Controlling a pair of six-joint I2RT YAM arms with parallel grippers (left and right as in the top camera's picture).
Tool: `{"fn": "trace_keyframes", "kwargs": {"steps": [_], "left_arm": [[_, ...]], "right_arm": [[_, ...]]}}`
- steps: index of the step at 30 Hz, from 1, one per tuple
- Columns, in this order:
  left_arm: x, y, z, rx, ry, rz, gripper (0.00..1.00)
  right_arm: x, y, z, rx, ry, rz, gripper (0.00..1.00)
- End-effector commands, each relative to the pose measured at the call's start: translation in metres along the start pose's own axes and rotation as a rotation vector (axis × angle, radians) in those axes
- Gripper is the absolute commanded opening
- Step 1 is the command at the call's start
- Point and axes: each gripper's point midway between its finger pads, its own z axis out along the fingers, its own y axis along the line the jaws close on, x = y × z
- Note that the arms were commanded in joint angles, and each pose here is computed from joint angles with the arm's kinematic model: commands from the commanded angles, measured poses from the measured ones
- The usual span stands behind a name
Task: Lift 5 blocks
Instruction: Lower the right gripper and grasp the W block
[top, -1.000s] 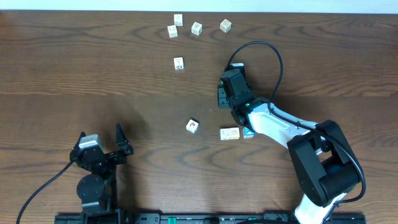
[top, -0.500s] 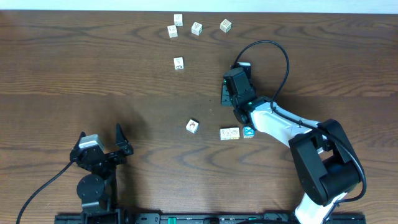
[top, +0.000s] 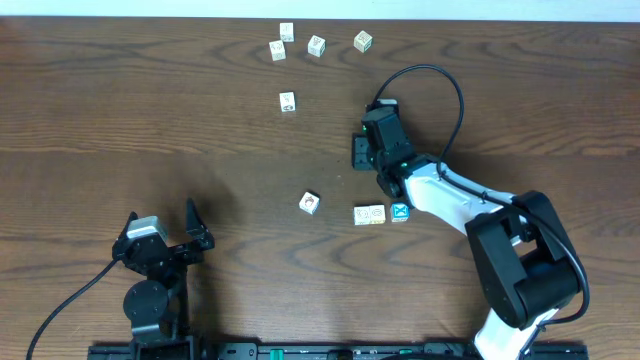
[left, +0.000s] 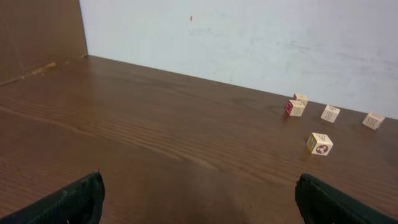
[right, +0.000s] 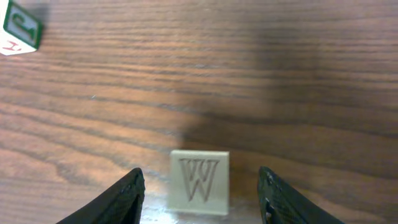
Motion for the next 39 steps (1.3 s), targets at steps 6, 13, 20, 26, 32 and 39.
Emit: {"fn": "trace_keyframes", "kwargs": {"steps": [6,13,20,26,32,39], "left_arm": [[0.017,0.006,0.001,-0.028,0.047,0.001,0.98],[0.017,0.006,0.001,-0.028,0.047,0.001,0.98],[0.017,0.006,0.001,-0.028,0.047,0.001,0.98],[0.017,0.006,0.001,-0.028,0.047,0.001,0.98],[0.017,0.006,0.001,-0.028,0.047,0.001,0.98],[0.017,0.006,0.001,-0.028,0.047,0.001,0.98]], "right_arm": [[0.009,-0.007,0.023,0.006,0.023,-0.007,0.53],[0.005,0.001,0.024,-0.022,0.002,-0.008,0.49],[0.003,0.002,0.023,-0.024,-0.003,-0.010,0.44],[0.001,0.003,0.019,-0.021,0.005,-0.019,0.31],[-0.023,0.007,-0.007,-0.032,-0.044,-0.058,0.30],[-0.032,0.001,-0.037,0.001,-0.042,-0.082,0.14]]}}
